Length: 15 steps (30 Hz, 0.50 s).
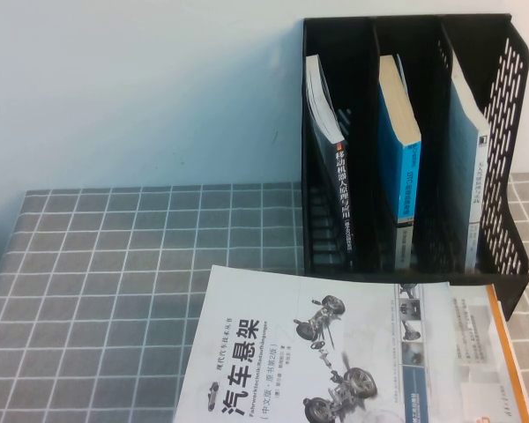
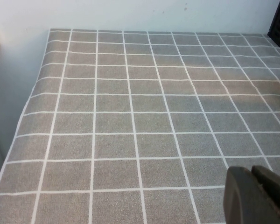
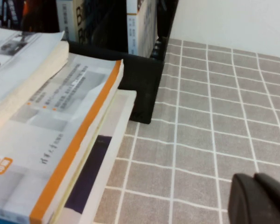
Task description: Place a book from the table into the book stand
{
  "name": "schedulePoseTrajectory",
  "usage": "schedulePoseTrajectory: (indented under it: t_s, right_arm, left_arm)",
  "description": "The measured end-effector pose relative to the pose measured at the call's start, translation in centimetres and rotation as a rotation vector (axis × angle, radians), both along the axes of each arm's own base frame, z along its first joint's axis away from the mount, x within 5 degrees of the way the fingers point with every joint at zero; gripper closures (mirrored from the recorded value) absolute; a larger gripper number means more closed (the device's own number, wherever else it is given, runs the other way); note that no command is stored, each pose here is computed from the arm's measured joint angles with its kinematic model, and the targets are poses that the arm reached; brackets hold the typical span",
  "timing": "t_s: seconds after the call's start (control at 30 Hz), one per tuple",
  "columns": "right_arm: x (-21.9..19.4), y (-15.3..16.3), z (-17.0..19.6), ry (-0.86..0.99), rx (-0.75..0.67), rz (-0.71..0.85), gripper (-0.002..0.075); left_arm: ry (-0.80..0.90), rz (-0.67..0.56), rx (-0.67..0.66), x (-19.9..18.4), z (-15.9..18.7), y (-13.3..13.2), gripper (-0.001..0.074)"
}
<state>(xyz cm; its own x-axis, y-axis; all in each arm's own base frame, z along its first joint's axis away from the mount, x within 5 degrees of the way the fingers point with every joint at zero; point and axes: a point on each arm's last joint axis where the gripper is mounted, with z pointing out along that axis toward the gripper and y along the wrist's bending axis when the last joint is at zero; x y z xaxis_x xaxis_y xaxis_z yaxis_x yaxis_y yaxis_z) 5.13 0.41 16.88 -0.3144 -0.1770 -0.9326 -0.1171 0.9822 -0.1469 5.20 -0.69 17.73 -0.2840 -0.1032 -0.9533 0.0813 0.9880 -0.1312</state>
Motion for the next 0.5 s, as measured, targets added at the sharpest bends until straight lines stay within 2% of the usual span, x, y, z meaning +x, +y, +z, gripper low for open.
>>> schedulePoseTrajectory:
  t_s: [0.5]
  right_arm:
    - [-0.01, -0.32, -0.05, 0.006, 0.031, -0.062, 0.0729]
  left_arm:
    - [0.0, 0.0, 0.0, 0.0, 0.0, 0.0, 0.0734]
